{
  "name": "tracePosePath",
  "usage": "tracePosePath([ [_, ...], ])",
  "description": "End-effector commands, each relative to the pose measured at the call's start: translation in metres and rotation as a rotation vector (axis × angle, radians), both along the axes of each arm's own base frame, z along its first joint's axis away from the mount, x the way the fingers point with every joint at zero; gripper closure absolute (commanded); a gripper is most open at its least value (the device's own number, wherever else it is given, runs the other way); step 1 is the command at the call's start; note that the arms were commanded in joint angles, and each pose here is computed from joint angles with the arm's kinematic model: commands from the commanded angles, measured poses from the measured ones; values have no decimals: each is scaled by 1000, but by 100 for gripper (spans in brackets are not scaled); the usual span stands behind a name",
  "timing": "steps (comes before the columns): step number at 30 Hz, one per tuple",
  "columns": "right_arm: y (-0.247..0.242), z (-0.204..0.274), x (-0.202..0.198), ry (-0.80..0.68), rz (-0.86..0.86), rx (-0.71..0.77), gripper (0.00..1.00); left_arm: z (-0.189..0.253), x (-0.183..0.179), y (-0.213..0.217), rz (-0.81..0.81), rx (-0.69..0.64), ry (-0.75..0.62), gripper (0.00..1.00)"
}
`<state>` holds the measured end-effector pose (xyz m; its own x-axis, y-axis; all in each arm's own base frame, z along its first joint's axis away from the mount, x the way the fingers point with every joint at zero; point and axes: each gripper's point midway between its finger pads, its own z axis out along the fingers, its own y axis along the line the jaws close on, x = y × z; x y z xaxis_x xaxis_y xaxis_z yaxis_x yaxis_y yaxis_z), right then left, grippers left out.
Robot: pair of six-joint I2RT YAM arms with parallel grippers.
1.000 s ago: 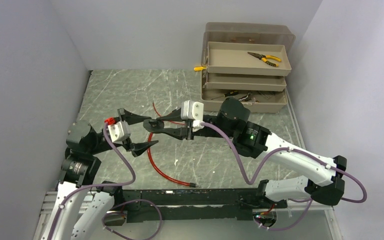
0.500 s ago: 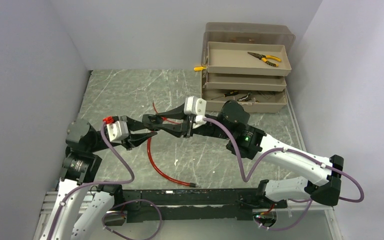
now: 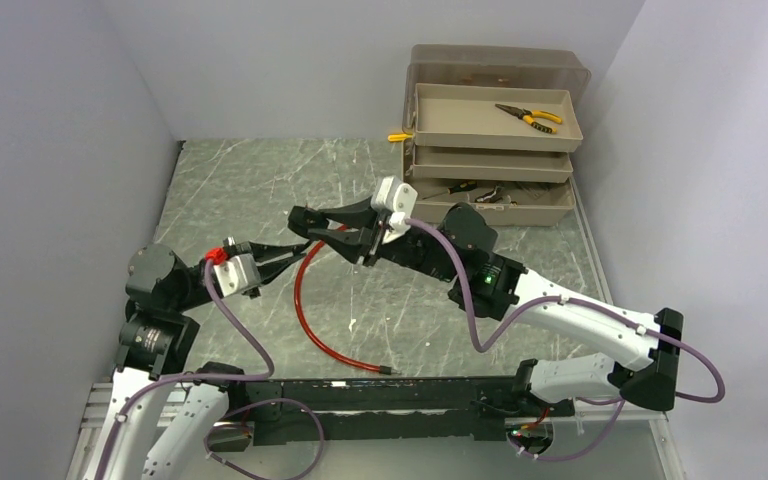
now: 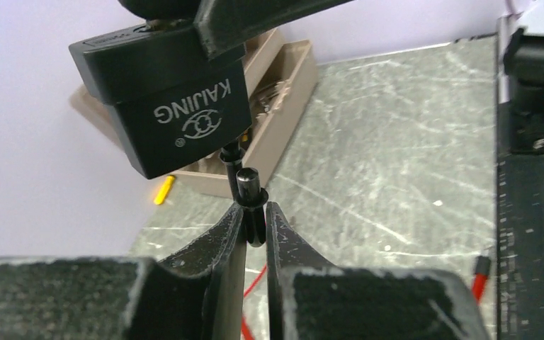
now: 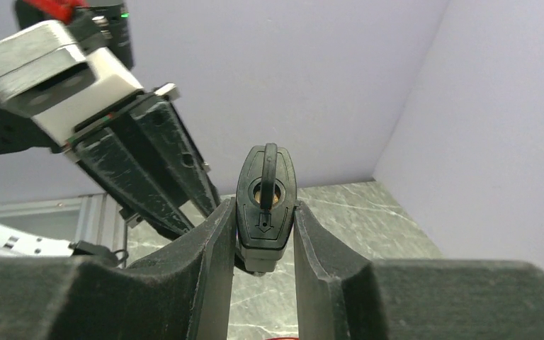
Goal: Unlock with the key
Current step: Unlock the lock.
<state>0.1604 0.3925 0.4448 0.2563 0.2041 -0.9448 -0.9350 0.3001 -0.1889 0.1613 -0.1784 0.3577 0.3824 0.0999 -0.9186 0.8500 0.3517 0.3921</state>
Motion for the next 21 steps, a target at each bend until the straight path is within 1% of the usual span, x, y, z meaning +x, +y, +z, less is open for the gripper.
tracePosePath([
  [1,-17,31,32,95,-174,175,100,33,4,10,65,73,-271,88],
  [3,-18,20,44,155,-226,185,100,32,2,9,48,106,-302,83],
  [5,-21,12,55,230,-259,214,100,28,0,6,27,123,-298,73],
  [6,-23,9,59,248,-274,225,100,24,-2,5,8,133,-294,69],
  [10,-34,-2,75,299,-322,277,100,9,-15,-3,-87,160,-228,56],
  [12,-40,-7,80,312,-332,295,100,7,-14,-3,-86,158,-196,50],
  [16,-47,-26,88,325,-349,298,100,16,-4,3,-6,139,-100,41],
  [20,-56,-60,96,358,-359,313,100,22,20,17,151,134,-16,29],
  [21,-58,-68,97,367,-352,322,100,22,28,22,203,129,0,25],
])
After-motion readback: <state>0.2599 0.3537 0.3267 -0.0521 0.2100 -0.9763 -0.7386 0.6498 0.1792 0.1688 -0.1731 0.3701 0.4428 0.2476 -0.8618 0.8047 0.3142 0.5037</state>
